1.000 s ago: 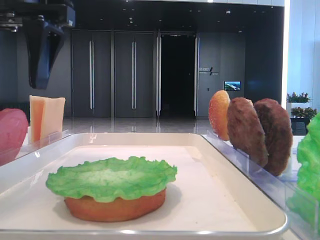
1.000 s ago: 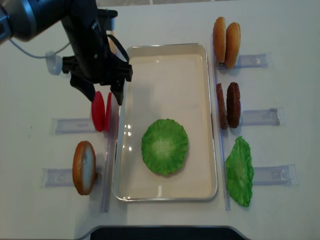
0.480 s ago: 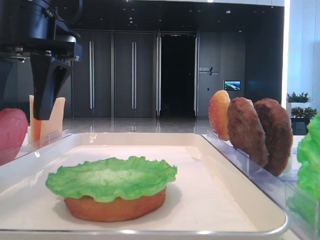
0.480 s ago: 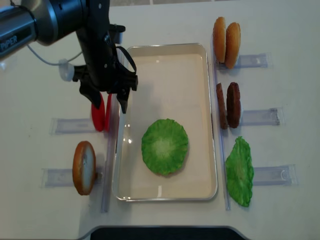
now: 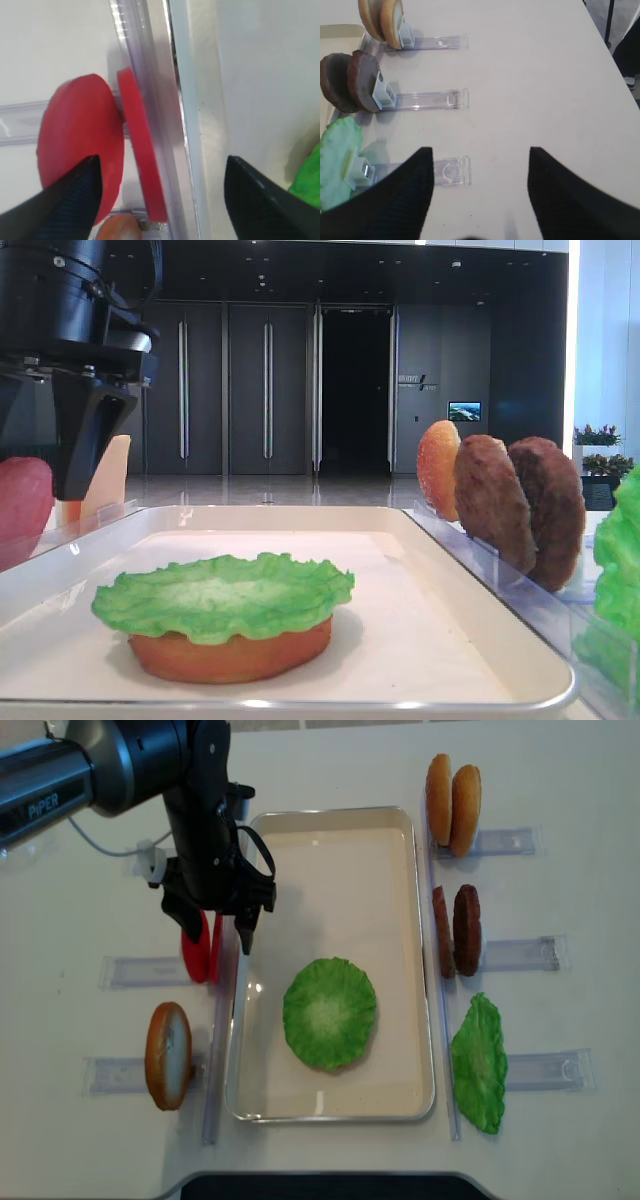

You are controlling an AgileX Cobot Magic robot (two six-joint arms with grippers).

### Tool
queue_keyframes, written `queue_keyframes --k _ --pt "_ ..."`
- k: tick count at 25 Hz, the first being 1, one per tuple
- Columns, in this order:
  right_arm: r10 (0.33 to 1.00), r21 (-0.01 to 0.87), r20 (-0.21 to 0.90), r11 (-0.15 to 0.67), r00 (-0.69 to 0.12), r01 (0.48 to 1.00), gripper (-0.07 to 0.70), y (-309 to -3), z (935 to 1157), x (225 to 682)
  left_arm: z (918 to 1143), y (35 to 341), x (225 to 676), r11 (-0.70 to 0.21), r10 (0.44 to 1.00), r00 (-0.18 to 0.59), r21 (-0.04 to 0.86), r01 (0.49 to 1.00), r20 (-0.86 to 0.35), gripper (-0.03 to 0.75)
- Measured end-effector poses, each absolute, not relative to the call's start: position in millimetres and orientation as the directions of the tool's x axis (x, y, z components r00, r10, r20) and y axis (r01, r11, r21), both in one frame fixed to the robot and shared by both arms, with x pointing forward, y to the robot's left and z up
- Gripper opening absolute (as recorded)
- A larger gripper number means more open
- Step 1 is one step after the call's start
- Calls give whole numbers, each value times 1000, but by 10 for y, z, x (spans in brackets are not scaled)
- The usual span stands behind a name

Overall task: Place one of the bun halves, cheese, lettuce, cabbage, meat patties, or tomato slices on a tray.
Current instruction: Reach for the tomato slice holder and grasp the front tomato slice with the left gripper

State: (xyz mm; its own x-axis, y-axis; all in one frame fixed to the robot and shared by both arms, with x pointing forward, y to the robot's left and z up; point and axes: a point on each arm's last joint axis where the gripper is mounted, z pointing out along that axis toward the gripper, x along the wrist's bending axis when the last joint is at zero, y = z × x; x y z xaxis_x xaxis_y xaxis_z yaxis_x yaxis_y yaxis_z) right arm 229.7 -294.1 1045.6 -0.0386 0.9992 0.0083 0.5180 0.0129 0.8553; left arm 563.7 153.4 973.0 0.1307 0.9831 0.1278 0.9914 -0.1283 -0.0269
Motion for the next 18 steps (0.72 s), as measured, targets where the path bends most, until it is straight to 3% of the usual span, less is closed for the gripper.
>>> queue_keyframes --k 9,12,15,18 --pt "999 855 8 13 -39 518 426 -2941 10456 2297 9732 1546 5636 -132 981 135 -31 991 142 577" --pt "999 855 8 13 -39 518 426 -2941 10456 2297 9733 1554 5639 -136 979 139 -29 990 151 538" --pt "999 855 8 13 -39 518 426 -2941 10456 2297 9734 1560 5641 -139 977 142 -28 990 157 416" --pt "999 855 8 13 -39 518 426 -2941 10456 2297 9735 1562 5642 -140 977 143 -28 990 160 220"
